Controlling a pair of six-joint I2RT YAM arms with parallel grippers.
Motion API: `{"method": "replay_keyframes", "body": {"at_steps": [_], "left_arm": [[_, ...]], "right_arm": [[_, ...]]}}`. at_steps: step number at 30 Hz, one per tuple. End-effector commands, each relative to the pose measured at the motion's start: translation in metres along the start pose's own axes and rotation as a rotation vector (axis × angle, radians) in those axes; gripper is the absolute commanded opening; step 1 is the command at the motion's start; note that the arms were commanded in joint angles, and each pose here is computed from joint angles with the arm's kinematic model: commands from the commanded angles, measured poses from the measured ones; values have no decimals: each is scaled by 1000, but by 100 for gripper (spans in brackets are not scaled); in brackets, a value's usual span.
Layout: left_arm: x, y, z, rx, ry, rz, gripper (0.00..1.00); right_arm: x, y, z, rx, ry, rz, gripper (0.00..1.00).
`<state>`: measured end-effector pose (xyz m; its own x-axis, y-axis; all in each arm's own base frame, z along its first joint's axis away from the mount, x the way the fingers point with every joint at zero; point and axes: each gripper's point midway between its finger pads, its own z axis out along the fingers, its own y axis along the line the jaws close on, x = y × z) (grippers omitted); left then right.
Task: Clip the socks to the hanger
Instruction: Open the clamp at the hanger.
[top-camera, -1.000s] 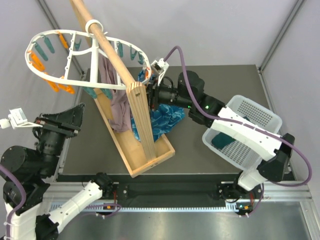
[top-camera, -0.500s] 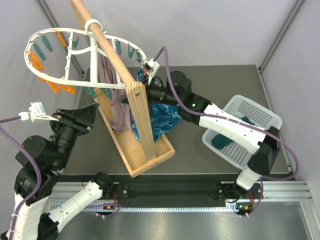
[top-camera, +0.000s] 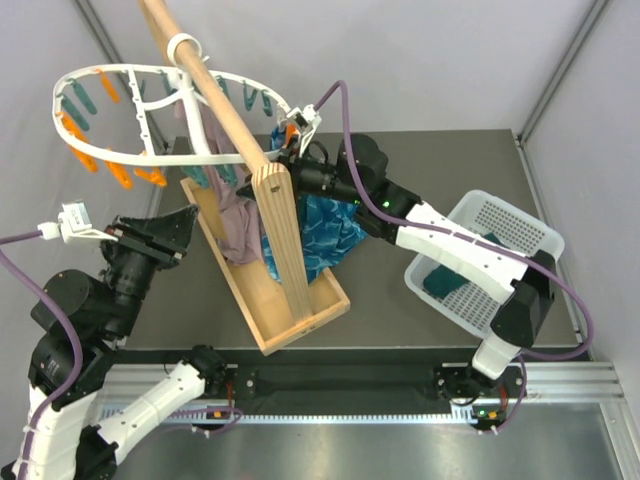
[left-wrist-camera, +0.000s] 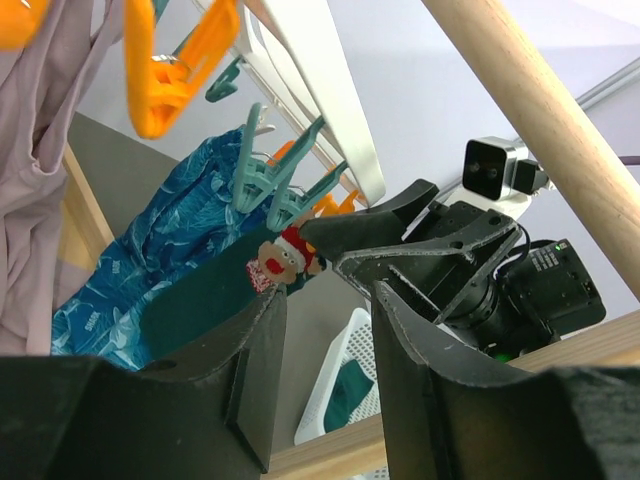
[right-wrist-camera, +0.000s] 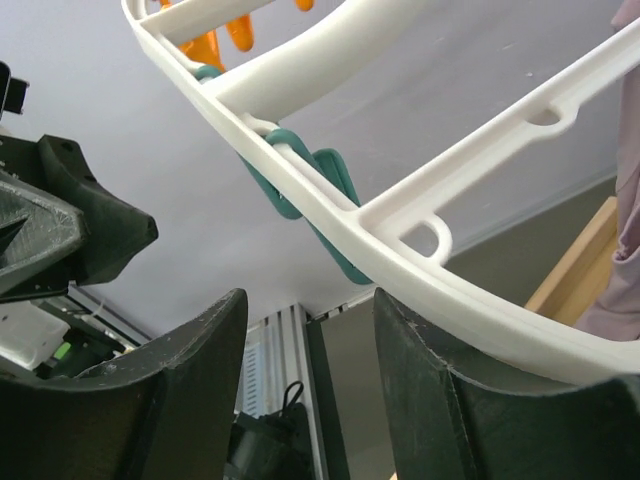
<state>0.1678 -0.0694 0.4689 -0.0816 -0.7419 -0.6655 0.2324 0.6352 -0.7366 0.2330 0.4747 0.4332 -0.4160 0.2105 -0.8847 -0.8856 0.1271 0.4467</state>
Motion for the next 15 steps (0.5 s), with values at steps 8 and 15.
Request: {"method": "replay_keyframes", "body": {"at_steps": [8,15], "left_arm": [[-8,-9,4,31,-39,-10,45],[-1,-12,6,47,-4,-17,45]], "right_arm": [[-38,9,10,-102,-77,-53,54],[-41,-4,10,-33,-96,-85,51]]}}
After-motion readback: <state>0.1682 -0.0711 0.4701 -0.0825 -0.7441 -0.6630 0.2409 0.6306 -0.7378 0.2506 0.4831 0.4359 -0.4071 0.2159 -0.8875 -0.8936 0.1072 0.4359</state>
